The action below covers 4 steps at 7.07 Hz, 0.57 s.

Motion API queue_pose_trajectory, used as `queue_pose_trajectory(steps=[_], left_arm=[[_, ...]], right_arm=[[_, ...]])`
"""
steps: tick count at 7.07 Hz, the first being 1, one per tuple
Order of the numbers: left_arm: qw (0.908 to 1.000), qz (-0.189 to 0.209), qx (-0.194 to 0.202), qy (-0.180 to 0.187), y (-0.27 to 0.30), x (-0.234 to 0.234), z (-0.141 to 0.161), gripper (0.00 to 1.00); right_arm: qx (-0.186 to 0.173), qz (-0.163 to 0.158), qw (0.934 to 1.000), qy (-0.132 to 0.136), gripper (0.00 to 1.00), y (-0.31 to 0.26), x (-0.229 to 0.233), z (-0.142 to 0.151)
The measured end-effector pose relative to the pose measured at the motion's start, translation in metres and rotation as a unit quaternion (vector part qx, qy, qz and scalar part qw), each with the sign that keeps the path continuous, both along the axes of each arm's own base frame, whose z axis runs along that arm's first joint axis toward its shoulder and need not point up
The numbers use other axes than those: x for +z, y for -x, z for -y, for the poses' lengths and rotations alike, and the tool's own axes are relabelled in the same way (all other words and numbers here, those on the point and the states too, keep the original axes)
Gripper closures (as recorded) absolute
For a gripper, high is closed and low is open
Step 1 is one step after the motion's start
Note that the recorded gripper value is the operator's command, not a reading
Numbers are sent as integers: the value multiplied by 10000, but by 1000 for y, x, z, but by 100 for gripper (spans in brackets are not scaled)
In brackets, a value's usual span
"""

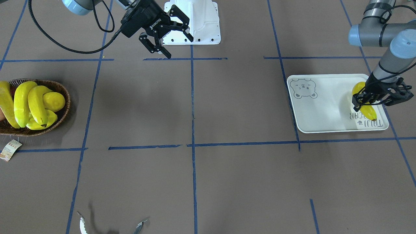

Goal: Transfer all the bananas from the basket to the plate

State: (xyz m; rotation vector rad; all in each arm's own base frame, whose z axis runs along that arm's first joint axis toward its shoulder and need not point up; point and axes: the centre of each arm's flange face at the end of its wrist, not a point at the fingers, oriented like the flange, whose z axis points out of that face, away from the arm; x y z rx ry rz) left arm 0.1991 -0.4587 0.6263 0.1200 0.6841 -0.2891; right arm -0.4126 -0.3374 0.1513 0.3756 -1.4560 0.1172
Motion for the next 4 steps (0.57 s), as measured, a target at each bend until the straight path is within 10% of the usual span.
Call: queue_pose_trajectory(steps=[4], left_arm=[[9999, 29, -22, -121, 9, -4, 7, 0]], right_arm=[[31, 29, 10000, -15, 0, -4, -2, 3]])
